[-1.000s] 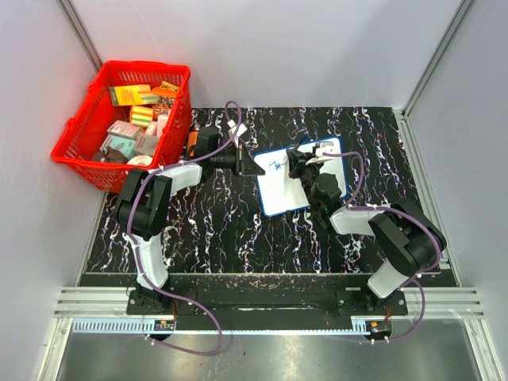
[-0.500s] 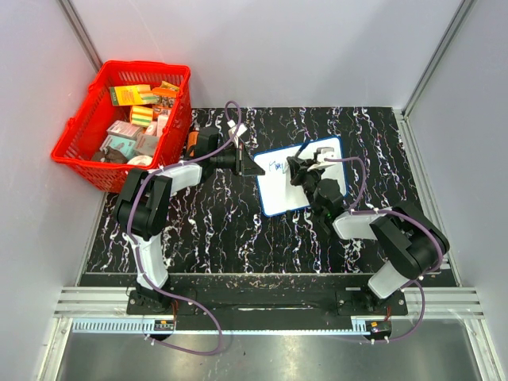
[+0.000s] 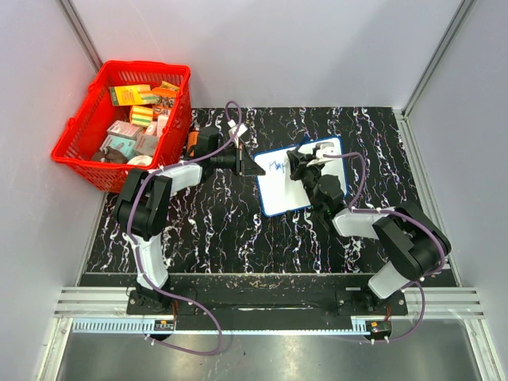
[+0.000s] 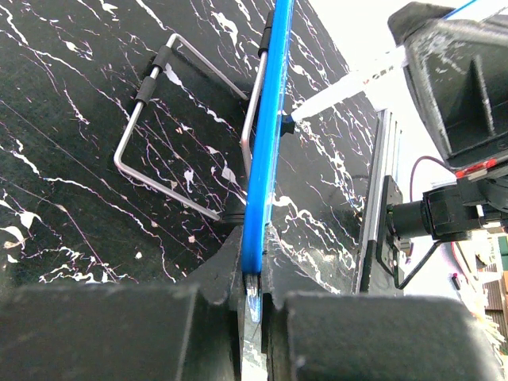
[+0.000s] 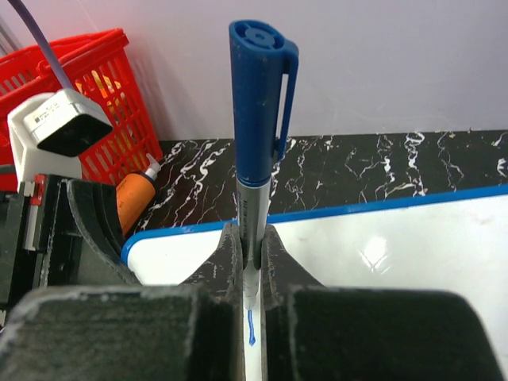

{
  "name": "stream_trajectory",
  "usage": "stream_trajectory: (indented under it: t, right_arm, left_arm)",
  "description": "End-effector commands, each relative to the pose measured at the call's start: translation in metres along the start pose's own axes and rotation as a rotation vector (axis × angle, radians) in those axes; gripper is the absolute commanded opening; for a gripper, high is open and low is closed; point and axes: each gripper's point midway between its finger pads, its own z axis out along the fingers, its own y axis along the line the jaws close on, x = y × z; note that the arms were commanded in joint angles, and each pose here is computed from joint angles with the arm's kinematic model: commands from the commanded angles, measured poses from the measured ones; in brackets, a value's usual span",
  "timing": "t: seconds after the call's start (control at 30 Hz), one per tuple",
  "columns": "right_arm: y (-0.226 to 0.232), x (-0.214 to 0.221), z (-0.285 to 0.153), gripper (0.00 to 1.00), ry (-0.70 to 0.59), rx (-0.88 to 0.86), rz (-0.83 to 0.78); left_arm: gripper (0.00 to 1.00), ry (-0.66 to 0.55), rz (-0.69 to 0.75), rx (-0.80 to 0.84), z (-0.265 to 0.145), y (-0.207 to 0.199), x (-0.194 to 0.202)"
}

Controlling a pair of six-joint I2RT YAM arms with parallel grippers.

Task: Write a sentence on the whiteboard

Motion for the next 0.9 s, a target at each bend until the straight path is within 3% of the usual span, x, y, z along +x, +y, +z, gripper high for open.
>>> stream_trajectory:
  t: [0.0,0.87]
  right_arm:
    - [0.002,-0.041,0.012,0.0,-0.11,0.006,-0.003]
    - [0.003,-0.018,0.019,0.0,-0.049,-0.015,0.041]
  left_arm:
    - [0.0,0.01,0.072,-0.095,0.001,0.019,0.007]
    - [0.0,0.011,0.077,-0.095,0.0,0.017,0.008]
